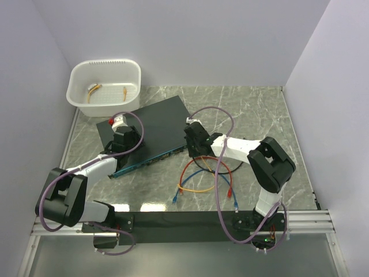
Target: Insert the plug into the switch port
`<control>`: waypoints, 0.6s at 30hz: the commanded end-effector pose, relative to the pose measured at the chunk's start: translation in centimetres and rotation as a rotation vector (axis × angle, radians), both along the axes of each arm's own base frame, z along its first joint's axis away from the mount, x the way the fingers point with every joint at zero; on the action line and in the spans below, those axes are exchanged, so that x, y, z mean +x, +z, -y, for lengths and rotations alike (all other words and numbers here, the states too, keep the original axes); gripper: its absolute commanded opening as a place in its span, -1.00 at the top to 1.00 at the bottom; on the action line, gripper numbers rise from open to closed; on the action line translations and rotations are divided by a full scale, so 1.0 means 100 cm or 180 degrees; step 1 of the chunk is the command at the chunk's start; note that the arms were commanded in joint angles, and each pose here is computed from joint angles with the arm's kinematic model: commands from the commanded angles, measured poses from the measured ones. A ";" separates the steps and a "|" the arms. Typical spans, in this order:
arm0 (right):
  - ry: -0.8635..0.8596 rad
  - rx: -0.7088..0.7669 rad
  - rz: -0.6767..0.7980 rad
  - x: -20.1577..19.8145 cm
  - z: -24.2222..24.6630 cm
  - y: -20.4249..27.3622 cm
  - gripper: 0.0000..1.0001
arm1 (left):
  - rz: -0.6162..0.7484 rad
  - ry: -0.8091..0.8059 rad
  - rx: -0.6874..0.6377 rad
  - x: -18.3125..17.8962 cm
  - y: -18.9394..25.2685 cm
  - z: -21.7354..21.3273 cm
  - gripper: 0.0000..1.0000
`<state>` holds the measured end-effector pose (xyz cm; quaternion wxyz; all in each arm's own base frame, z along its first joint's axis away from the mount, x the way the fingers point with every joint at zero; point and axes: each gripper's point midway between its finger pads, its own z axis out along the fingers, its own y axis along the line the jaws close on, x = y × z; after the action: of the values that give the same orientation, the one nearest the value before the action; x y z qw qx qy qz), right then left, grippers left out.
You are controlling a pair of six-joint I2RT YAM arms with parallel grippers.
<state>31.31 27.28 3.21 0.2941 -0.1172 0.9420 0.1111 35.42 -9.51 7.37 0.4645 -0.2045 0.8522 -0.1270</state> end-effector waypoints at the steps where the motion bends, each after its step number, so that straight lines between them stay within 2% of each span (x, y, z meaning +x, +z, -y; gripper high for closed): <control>1: -0.0166 0.0357 0.0652 0.059 -0.026 0.050 1.00 | -0.0130 -0.0084 0.0038 -0.006 -0.015 -0.001 -0.07; 5: -0.0160 0.0559 0.0758 0.062 -0.035 0.062 1.00 | -0.0173 -0.0085 0.0044 -0.005 -0.018 0.000 0.00; 11: -0.0164 0.0554 0.0744 0.067 -0.039 0.050 1.00 | -0.0161 -0.0103 0.0040 -0.004 -0.018 0.001 0.01; 16: -0.0168 0.0717 0.0849 0.071 -0.046 0.065 1.00 | -0.0172 -0.0113 0.0041 -0.004 -0.019 0.001 0.03; 18: -0.0161 0.0646 0.0822 0.073 -0.046 0.062 1.00 | -0.0168 -0.0117 0.0037 -0.004 -0.018 0.002 0.04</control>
<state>31.36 27.48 2.83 0.2840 -0.1205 0.9450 0.1082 35.94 -9.53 7.20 0.4689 -0.2025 0.8499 -0.1298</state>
